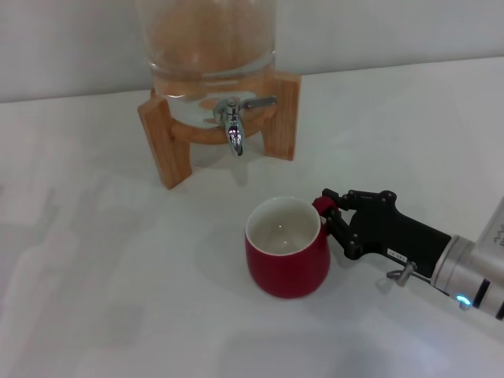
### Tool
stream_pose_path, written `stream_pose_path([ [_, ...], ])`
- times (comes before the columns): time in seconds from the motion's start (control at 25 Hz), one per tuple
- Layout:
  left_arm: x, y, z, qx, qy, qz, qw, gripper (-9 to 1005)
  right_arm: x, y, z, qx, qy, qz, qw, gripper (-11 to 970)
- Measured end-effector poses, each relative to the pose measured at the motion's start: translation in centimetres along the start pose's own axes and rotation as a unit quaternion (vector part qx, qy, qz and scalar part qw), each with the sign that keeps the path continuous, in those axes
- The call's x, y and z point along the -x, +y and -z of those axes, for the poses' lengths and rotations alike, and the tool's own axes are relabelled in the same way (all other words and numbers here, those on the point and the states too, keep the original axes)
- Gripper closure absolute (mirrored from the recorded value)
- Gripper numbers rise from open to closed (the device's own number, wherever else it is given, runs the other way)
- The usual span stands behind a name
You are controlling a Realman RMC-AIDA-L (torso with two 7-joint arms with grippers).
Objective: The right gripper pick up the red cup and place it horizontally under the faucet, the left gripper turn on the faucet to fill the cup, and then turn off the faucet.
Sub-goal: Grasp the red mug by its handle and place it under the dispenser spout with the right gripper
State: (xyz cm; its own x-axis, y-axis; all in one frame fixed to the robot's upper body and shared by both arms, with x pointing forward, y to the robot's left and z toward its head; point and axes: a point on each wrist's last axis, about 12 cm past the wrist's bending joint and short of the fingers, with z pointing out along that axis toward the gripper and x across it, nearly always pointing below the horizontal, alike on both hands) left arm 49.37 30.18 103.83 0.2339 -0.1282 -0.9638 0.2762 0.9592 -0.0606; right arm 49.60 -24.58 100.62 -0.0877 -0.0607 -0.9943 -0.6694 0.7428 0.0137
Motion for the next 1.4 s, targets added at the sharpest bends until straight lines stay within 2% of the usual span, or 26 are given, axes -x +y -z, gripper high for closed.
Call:
stream_pose_path([
  [0.6,0.0,-0.2,-0.5,-0.010,-0.002,0.000,1.000,116,1.3,-1.1,-3.0,0.000,0.009,0.004,1.000,823],
  [1.4,0.1,-0.3,-0.7,-0.012,-0.004,-0.001,1.000,116,2.4,-2.2,-5.6,-0.013,0.029,0.007,0.999,823],
])
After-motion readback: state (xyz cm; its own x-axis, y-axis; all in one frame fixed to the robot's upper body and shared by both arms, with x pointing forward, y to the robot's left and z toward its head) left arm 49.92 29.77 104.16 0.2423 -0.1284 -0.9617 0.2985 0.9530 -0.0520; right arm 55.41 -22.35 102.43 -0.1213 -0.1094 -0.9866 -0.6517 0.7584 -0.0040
